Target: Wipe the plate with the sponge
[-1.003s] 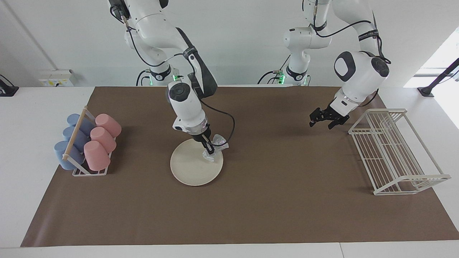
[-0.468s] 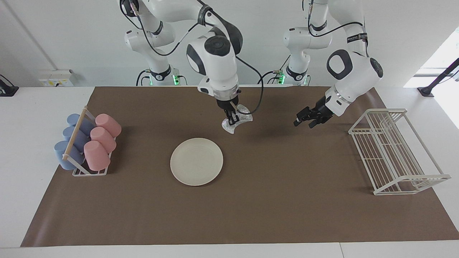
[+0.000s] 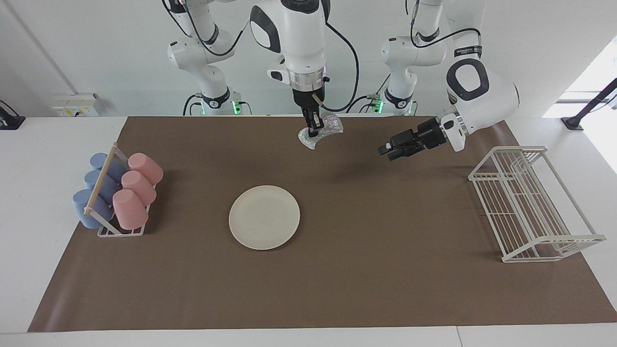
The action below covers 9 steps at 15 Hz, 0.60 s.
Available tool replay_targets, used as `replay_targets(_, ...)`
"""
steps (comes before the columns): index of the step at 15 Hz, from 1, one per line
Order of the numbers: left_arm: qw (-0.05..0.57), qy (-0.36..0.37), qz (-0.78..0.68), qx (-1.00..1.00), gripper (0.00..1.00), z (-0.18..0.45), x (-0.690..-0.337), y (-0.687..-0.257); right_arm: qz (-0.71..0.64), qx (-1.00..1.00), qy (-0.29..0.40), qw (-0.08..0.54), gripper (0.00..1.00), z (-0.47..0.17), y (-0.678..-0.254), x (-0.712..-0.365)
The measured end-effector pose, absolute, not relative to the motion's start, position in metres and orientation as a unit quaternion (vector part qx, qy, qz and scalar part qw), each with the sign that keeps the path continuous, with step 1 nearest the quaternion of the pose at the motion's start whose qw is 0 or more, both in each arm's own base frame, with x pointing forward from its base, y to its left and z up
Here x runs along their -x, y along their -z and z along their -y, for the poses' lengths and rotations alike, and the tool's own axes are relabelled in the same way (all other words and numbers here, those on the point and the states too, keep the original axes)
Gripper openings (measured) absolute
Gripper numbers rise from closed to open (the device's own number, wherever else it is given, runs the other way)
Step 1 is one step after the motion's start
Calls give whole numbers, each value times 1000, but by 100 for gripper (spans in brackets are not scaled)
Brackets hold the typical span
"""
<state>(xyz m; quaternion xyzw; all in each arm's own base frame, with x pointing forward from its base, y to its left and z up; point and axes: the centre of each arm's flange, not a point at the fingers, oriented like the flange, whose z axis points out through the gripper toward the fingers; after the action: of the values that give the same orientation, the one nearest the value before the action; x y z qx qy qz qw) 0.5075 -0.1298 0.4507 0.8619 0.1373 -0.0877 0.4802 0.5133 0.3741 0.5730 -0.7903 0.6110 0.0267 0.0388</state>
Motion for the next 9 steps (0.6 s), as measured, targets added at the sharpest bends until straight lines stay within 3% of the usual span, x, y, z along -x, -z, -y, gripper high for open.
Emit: replay_targets(9,579,95,-85,-805,100,178,-495,-475,-613,789,-28,36,9,-374,-565,-517)
